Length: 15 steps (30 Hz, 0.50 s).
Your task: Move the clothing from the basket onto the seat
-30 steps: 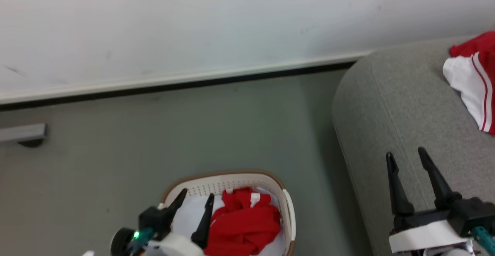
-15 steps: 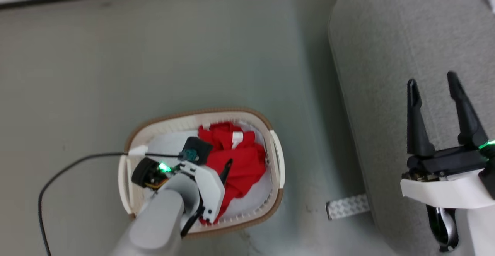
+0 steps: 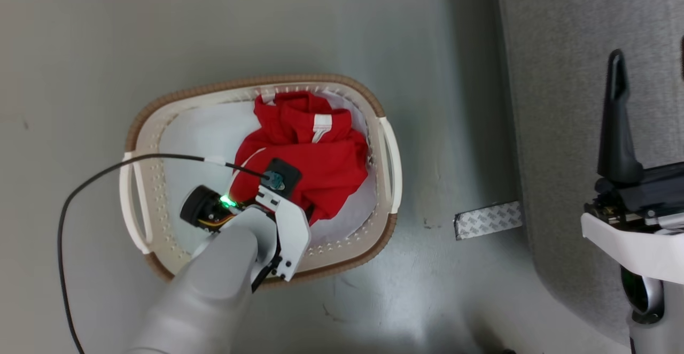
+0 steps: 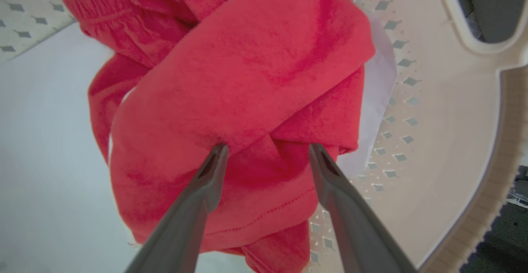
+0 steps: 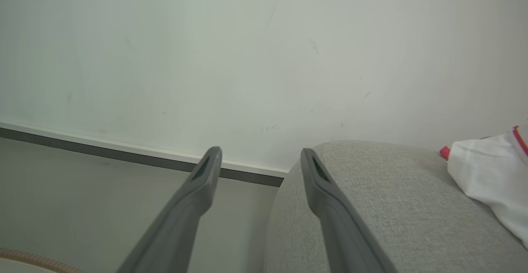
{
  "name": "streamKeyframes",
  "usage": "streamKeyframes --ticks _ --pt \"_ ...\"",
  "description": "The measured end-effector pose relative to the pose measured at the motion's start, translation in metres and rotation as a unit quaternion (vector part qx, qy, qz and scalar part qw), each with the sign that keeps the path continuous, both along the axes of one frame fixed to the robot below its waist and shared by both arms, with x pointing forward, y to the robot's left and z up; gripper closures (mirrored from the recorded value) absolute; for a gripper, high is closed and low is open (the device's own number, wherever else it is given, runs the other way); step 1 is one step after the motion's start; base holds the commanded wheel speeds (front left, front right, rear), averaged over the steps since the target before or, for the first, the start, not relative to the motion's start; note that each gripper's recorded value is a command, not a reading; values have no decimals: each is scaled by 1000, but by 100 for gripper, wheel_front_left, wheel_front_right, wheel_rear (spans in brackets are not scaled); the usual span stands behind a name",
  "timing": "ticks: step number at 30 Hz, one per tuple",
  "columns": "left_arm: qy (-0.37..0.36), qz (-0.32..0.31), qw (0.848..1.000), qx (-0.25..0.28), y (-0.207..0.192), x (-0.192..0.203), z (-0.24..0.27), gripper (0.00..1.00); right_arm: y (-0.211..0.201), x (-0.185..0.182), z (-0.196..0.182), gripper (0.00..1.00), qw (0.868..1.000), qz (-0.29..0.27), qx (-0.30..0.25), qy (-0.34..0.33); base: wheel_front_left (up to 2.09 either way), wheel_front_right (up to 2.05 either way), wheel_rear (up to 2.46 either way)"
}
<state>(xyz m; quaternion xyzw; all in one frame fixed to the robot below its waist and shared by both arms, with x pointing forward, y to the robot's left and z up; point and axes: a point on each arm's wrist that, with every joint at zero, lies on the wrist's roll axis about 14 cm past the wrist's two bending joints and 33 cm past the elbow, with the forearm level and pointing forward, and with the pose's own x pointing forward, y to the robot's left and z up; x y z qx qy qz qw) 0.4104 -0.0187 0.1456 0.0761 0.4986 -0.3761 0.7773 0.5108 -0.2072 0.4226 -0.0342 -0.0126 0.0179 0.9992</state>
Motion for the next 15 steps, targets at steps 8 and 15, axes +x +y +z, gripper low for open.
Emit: streamKeyframes --ticks 8,15 --pt "-2 -14 1000 6 5 6 -19 0 -2 -7 -25 0 1000 -4 -13 26 0 0 0" --pt "-8 -12 1000 19 14 12 -30 0 -1 -15 -41 0 999 -5 -16 47 0 0 0"
